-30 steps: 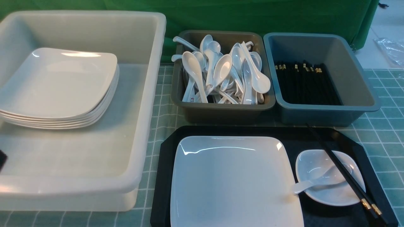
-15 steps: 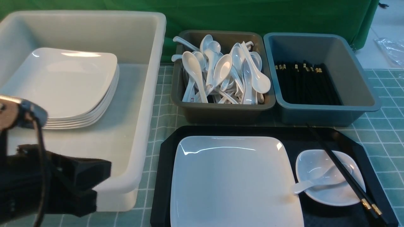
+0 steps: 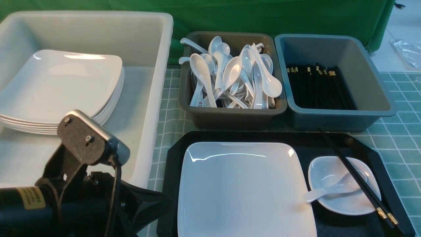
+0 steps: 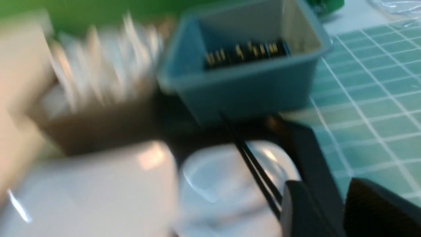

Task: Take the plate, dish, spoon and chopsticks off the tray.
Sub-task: Use the right arm to grab a pair of chopsticks from the plate

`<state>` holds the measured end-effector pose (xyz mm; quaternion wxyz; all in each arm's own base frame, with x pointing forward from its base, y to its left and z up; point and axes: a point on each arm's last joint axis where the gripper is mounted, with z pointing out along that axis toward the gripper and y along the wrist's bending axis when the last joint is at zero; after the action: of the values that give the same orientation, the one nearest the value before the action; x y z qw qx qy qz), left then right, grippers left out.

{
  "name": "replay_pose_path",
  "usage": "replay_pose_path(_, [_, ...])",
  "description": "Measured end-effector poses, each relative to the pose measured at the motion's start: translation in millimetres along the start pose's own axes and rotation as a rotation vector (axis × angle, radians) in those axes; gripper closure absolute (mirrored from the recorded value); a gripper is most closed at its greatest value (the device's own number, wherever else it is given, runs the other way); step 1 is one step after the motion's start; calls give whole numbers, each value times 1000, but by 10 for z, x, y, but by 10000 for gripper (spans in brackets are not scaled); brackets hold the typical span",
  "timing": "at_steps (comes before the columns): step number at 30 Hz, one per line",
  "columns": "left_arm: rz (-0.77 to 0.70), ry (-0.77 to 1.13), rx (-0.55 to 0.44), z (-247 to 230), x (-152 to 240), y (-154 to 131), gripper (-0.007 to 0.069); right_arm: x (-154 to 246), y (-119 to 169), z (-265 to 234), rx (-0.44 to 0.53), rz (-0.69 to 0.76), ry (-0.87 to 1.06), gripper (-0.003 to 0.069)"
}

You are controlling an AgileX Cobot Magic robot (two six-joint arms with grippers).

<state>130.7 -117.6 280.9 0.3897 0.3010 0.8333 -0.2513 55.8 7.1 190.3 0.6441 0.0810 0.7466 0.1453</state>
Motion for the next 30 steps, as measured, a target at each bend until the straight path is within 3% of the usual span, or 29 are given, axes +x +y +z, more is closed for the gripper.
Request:
replay_pose_path(4, [10,-13,-9,0,-12,8,606,-100,30,-8,-33,136,-88,436])
replay_pose_path(8, [21,-17,-17,0,-15,15,606,-309,144,-13,-42,94,42,486])
replay_pose_path(14, [37,-49,-32,-19,-42,24,606,-892,539,397,-100,-283,559,498])
replay_pose_path(18, [75,-95,-32,-128,-59,-7,606,-940,681,1020,-97,-448,911,494])
replay_pose_path(20, [102,-131,-32,-214,-70,-30,606,-930,696,1226,-86,-487,978,487])
replay_pose_path(26, [175,-229,-20,-513,-53,-126,606,-722,690,1825,-51,-541,1161,386])
replay_pose_path(28, [198,-243,-11,-591,-29,-156,606,-594,667,1978,-44,-546,1226,301])
replay_pose_path(30, [209,-242,-8,-610,-18,-165,606,-506,643,2038,-39,-549,1265,272])
